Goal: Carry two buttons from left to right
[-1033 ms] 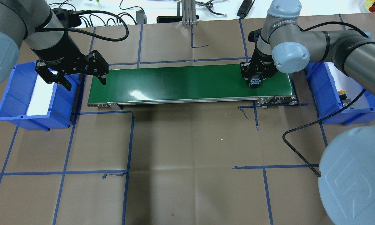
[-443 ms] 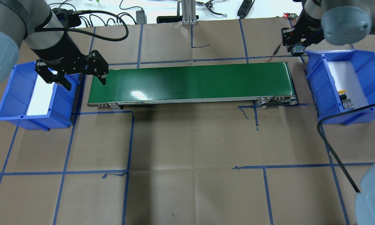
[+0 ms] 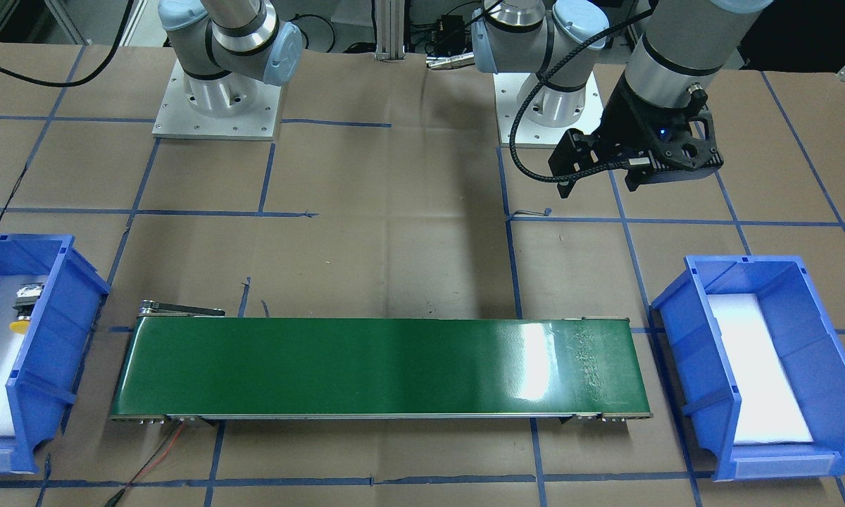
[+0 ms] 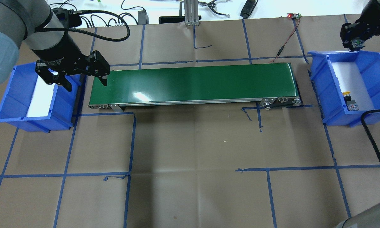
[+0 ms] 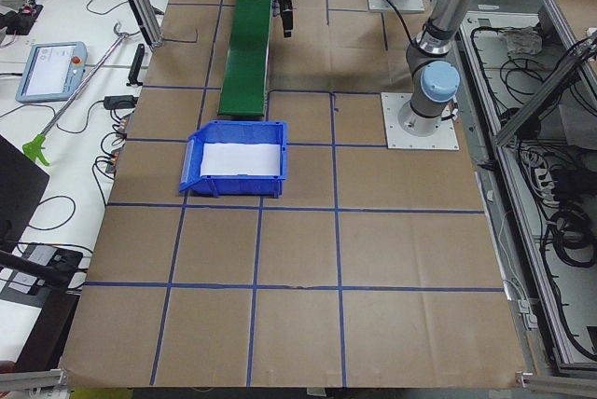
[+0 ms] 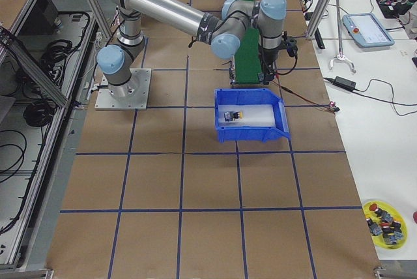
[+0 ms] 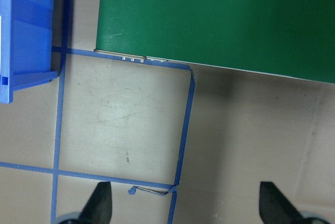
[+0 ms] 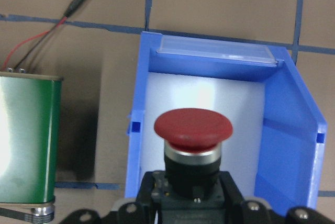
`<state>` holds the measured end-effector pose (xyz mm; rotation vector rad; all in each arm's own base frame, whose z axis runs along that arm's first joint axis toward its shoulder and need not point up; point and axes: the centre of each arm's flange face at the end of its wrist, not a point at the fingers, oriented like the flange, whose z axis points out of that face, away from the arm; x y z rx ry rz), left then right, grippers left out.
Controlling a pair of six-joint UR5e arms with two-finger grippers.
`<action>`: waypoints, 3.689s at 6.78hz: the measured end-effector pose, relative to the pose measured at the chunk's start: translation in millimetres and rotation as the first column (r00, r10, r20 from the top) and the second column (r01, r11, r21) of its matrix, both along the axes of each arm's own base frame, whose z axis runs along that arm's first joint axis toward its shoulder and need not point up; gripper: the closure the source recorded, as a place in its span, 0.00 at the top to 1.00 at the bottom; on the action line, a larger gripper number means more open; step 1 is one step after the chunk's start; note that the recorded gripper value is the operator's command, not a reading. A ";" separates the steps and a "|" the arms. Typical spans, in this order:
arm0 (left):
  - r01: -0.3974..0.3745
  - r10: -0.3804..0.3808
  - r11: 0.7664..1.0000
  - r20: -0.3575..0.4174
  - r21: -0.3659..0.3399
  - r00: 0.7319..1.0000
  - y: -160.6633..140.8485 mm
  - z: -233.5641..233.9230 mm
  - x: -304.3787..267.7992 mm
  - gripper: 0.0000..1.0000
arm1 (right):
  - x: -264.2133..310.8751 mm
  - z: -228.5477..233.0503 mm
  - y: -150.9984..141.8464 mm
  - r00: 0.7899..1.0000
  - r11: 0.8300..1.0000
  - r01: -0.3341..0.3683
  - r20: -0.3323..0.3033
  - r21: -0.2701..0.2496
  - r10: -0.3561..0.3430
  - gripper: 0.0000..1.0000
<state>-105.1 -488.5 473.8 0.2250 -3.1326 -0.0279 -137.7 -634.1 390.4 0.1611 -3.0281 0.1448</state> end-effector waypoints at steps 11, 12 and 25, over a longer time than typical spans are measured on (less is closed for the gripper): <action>0.000 0.000 1.000 0.000 -0.002 1.000 -0.2 0.3 0.1 1.00 | -56.1 -160.7 3.1 0.995 0.996 -0.007 0.101 0.088 -0.002 1.00; 0.000 0.000 1.000 0.000 -0.002 1.000 -0.3 0.4 0.1 1.00 | -52.8 -156.7 0.7 0.992 0.998 -0.013 0.129 0.064 0.005 1.00; 0.000 0.000 1.000 0.000 0.000 1.000 -0.7 -0.6 0.1 1.00 | 265.0 106.4 118.0 0.978 0.981 0.188 0.084 0.056 -0.192 1.00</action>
